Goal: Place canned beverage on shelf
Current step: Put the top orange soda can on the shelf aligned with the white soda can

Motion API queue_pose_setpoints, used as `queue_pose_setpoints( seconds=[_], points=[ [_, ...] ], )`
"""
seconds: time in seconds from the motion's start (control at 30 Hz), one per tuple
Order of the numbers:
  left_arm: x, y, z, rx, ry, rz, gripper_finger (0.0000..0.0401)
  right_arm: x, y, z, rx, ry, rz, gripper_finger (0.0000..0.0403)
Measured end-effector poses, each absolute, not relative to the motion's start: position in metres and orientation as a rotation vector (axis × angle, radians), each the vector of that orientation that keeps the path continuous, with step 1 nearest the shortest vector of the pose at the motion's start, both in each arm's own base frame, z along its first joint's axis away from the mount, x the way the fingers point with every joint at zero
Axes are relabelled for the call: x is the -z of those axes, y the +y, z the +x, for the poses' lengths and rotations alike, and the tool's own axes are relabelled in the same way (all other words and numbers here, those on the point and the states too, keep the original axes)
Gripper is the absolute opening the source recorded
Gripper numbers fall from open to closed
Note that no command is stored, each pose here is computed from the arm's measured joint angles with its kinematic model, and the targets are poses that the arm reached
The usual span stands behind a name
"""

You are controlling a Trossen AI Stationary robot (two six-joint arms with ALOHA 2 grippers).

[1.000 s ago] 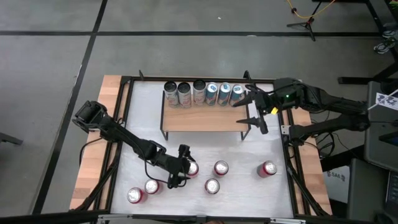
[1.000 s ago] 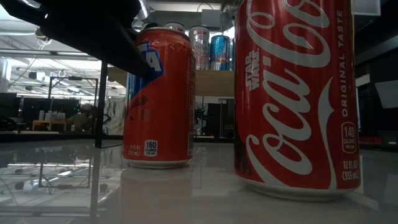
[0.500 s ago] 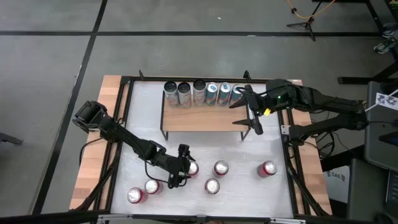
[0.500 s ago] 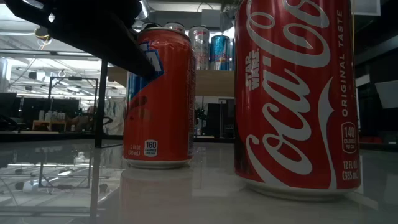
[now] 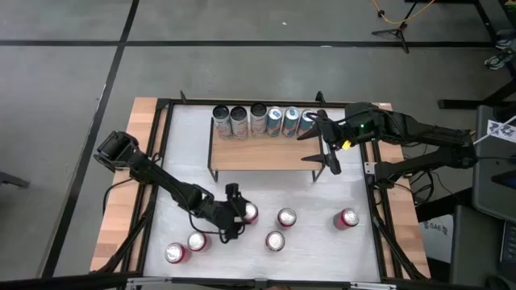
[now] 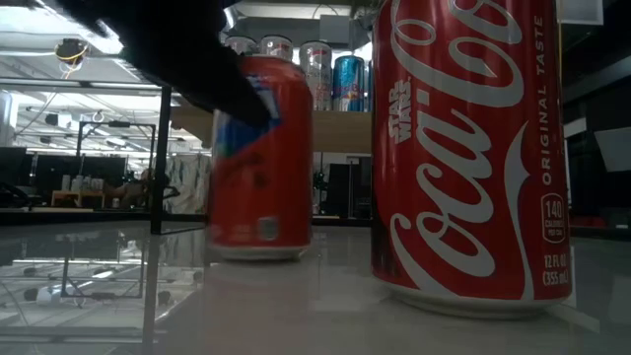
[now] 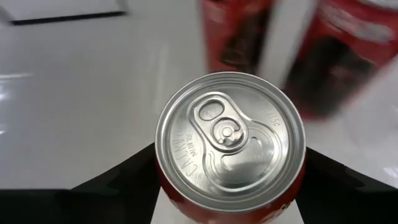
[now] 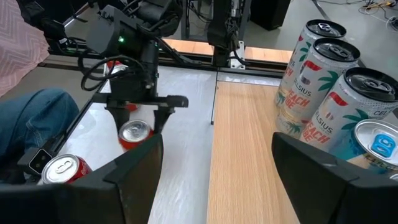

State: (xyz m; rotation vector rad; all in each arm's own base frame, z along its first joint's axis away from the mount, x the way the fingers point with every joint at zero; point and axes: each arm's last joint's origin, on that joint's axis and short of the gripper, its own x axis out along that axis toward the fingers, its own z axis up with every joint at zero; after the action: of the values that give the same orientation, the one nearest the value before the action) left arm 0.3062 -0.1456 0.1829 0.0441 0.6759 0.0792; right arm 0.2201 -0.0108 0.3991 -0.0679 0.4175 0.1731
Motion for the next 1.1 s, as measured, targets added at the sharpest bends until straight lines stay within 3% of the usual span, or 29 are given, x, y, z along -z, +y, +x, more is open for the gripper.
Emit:
queue_pose_setpoints(
  seconds=[0.23, 0.43, 1.1],
  points=[
    [-0.185, -0.143, 0.306, -0.285, 0.590, -0.088, 0.0277, -0.399, -0.011, 0.220, -0.173, 0.418, -0.068, 0.0292],
    [-0.190, -0.144, 0.308, -0.304, 0.573, -0.129, 0.0277, -0.399, -0.011, 0.220, -0.173, 0.417, -0.068, 0.0292],
    [-0.328, -0.140, 0.330, -0.403, 0.631, -0.149, 0.0282, -0.399, -0.011, 0.221, -0.157, 0.427, 0.018, 0.0292]
  ],
)
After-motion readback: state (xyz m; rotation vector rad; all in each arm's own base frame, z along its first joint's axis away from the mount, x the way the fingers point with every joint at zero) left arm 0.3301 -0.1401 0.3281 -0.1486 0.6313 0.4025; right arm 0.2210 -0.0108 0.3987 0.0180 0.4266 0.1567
